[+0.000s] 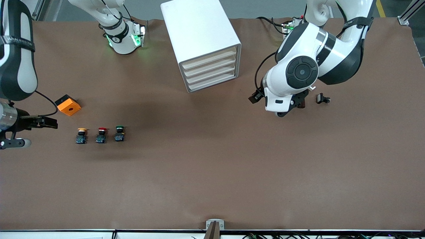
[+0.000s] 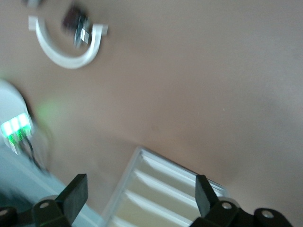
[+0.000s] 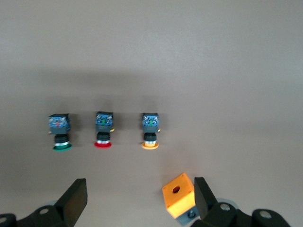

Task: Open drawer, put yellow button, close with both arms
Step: 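Grasp the yellow button with the right gripper while the left gripper grips the drawer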

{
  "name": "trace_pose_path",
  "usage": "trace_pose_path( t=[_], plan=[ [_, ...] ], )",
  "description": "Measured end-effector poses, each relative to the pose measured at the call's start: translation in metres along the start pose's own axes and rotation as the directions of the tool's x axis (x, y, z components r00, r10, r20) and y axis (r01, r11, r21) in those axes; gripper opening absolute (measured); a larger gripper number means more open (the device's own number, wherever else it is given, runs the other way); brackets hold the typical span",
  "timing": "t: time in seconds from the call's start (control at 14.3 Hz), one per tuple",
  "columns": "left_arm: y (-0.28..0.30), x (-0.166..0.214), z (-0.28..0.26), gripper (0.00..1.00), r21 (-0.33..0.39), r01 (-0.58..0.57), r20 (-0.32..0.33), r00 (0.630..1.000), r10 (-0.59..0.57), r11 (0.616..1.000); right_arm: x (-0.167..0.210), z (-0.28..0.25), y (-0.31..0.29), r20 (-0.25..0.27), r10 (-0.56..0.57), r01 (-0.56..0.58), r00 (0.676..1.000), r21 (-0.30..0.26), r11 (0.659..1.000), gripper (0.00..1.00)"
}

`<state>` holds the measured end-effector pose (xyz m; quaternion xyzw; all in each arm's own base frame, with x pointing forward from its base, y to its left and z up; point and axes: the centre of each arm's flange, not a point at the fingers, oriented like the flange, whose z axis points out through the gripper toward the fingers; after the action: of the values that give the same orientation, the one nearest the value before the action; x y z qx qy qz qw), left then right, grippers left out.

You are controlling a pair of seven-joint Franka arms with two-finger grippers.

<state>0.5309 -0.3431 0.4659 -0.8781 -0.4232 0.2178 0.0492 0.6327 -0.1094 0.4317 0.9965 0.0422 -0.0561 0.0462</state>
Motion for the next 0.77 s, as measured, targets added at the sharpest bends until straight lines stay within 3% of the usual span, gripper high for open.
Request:
trace_pose_path(
  t=[0.14, 0.35, 0.56, 0.77],
  plan=[
    [0.012, -0.003, 0.019, 1.00, 0.037, 0.164, 0.084, 0.982, -0.167, 0.986, -0.003, 0.034, 0.009, -0.034, -0.012, 0.012, 0.999, -0.004, 1.000, 1.00],
    [0.032, -0.003, 0.061, 1.00, 0.130, 0.286, 0.117, 0.946, -0.301, 0.949, -0.012, 0.092, 0.012, -0.076, -0.015, 0.014, 0.997, -0.009, 1.000, 1.00],
    [0.056, -0.007, 0.127, 1.00, 0.290, 0.443, 0.149, 0.855, -0.497, 0.848, -0.017, 0.135, 0.009, -0.101, -0.019, 0.018, 0.995, -0.013, 1.000, 1.00],
    [0.079, -0.001, 0.197, 1.00, 0.447, 0.482, 0.203, 0.766, -0.610, 0.754, -0.009, 0.171, 0.008, -0.121, -0.028, 0.025, 0.992, -0.022, 0.999, 1.00]
  ],
)
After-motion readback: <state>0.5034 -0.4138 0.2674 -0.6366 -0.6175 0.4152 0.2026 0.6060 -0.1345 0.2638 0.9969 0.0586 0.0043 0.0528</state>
